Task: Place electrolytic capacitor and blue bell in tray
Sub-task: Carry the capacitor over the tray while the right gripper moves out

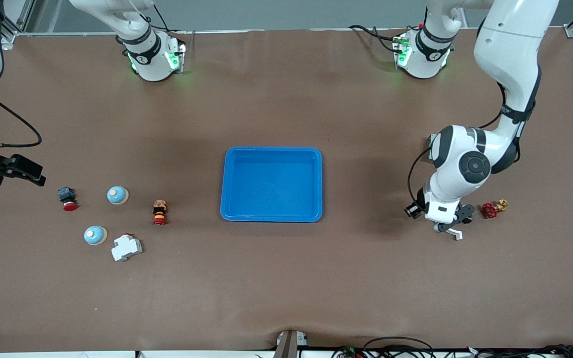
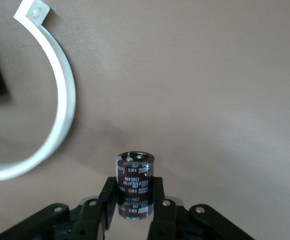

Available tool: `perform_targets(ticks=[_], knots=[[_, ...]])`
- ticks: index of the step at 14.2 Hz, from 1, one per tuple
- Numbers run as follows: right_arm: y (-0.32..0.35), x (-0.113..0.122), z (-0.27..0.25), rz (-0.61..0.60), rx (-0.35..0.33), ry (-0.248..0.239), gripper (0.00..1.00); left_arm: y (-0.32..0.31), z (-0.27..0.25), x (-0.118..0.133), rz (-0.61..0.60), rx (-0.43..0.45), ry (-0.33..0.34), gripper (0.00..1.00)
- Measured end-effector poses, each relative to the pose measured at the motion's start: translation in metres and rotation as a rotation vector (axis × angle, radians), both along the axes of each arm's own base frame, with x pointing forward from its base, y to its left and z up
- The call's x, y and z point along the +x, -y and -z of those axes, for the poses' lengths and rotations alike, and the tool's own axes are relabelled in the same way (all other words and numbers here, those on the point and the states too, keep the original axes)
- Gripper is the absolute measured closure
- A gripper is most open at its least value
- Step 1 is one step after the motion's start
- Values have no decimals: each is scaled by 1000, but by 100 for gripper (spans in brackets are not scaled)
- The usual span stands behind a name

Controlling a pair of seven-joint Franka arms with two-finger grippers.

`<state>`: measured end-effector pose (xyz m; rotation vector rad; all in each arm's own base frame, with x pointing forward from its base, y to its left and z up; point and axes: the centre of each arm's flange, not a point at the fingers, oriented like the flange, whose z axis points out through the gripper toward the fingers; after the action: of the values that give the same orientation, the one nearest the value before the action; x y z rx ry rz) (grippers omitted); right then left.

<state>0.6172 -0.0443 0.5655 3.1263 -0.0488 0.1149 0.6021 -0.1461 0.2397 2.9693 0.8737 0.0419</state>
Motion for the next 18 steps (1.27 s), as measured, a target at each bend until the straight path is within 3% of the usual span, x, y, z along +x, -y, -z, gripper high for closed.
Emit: perform_targets(ticks=[10, 14, 18], knots=[[1, 1, 5, 2, 1, -17, 0, 152, -145, 5, -187, -35, 20, 67], [1, 0, 6, 2, 1, -18, 0, 217, -134, -14, -260, -49, 7, 67], [1, 0, 6, 2, 1, -20, 0, 273, -81, -38, -330, -16, -51, 67]])
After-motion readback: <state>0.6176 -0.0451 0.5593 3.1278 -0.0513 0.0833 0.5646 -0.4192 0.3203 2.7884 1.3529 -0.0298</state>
